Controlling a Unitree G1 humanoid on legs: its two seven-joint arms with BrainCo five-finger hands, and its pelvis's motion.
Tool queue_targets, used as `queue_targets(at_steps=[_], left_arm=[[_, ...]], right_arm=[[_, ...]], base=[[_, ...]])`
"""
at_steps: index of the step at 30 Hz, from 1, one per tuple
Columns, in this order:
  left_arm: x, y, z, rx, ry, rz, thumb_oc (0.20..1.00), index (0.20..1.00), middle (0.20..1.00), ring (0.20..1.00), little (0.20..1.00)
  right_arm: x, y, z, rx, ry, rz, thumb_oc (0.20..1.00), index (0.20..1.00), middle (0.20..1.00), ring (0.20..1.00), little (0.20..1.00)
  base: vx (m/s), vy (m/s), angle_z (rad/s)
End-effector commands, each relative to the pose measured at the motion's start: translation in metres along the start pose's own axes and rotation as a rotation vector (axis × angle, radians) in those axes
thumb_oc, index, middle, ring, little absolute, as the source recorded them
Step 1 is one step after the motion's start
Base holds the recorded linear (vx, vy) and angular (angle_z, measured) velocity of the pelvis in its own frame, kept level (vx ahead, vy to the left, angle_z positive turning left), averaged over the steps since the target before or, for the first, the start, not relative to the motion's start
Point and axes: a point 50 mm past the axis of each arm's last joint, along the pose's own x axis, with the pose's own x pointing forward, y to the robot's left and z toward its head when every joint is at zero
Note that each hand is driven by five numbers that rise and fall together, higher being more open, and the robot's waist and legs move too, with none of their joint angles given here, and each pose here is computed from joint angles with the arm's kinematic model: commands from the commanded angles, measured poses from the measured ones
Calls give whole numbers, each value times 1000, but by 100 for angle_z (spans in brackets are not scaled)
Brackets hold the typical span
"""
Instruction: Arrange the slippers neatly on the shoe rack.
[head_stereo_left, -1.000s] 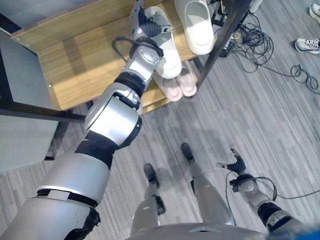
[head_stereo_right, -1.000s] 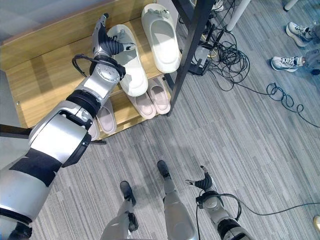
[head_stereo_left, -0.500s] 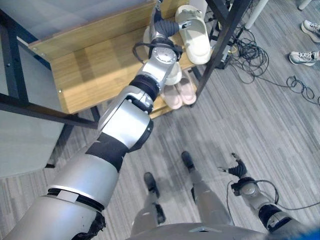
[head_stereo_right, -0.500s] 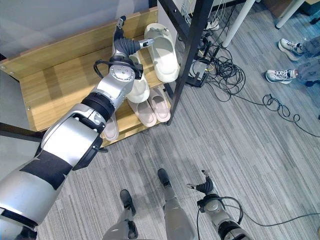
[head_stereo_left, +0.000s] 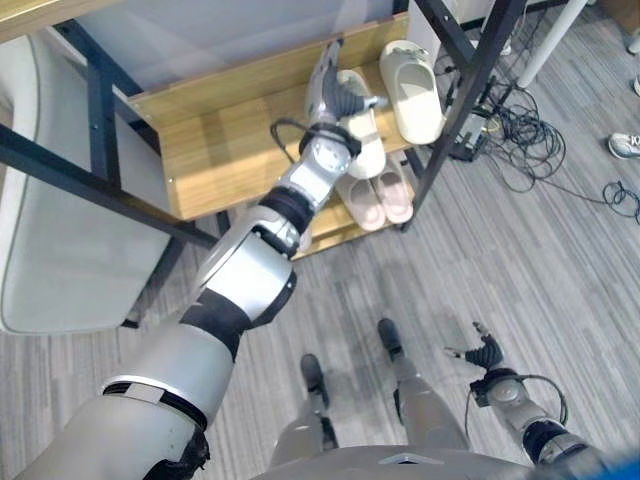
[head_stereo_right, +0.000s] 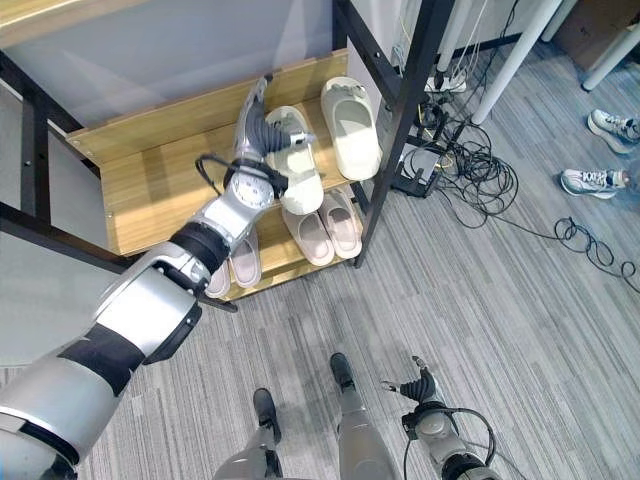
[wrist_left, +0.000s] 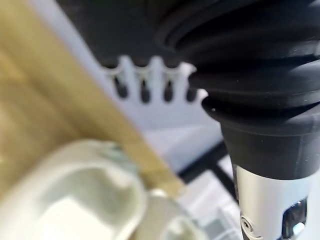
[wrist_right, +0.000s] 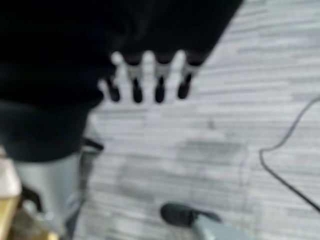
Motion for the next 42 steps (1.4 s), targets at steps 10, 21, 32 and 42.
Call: queue_targets(at_steps=[10,21,32,42], left_arm=[[-3,2,1,132,-100,45,1000,1000,1000,1000,1000],[-28,-20,-19,284,-161,28,1000,1000,1000,1000,1000],[-30,-22,-34,265,-37,62,1000,1000,1000,1000,1000],[-21,-18,-23,272,-41,94,1000,1000,1000,1000,1000]], right_arm=[[6,-21,-1,55,24,-98,1000,1000,1000,1000,1000],[13,-23,22,32,-51,-125,1000,1000,1000,1000,1000],[15,-28,27,-31,-80,-145,1000,1000,1000,1000,1000],[16,-29,30,-67,-95,-145,1000,1000,1000,1000,1000]], base=[[-31,-10,7],[-7,-5,1],[3,0,-1],[8,-1,-4]])
